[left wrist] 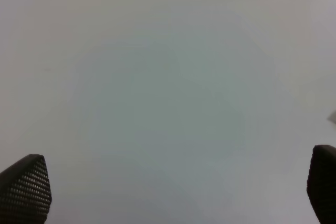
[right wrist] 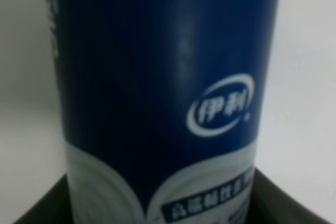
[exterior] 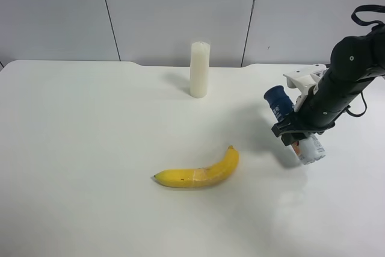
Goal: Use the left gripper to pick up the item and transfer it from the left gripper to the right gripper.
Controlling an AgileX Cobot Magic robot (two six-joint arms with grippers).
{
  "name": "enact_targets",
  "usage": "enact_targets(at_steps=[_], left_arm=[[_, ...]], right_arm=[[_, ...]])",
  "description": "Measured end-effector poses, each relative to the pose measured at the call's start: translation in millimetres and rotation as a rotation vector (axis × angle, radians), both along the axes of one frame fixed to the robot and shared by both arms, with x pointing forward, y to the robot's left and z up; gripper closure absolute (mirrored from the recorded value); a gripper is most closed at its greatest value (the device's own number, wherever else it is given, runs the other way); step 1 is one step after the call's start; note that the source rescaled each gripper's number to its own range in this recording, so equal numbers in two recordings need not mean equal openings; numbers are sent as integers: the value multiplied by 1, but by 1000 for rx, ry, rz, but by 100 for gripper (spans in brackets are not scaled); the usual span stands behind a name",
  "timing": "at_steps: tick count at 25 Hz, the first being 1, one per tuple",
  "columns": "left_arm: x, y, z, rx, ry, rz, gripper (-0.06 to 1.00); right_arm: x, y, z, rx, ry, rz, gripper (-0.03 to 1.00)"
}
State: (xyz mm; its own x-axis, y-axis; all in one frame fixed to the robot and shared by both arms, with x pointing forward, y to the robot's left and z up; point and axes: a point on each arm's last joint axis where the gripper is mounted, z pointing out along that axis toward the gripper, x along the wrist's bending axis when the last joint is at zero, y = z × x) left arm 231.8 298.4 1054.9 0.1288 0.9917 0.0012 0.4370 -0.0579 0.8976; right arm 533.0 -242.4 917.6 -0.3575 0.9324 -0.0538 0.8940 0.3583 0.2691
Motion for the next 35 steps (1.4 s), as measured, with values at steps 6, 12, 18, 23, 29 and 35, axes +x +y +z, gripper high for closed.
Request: enact_targets(at_steps=[6, 12, 18, 23, 29, 35], left_arm=[[0, 0, 0, 0, 0, 0, -5], [0, 0, 0, 0, 0, 0, -5], [0, 0, 0, 0, 0, 0, -5], [0, 0, 0, 0, 0, 0, -5], [0, 0, 0, 0, 0, 0, -5], [0, 0, 0, 0, 0, 0, -5]], right_arm=[[1, 0, 1, 2, -13, 0, 57], [1, 0, 1, -2, -15, 5, 0], [-6, -2, 23, 0, -41, 7, -3], [-31, -7, 78, 12, -117, 5, -3], [-89, -18, 149, 36, -252, 1, -3], [-159, -29, 192, 91, -358, -12, -3]])
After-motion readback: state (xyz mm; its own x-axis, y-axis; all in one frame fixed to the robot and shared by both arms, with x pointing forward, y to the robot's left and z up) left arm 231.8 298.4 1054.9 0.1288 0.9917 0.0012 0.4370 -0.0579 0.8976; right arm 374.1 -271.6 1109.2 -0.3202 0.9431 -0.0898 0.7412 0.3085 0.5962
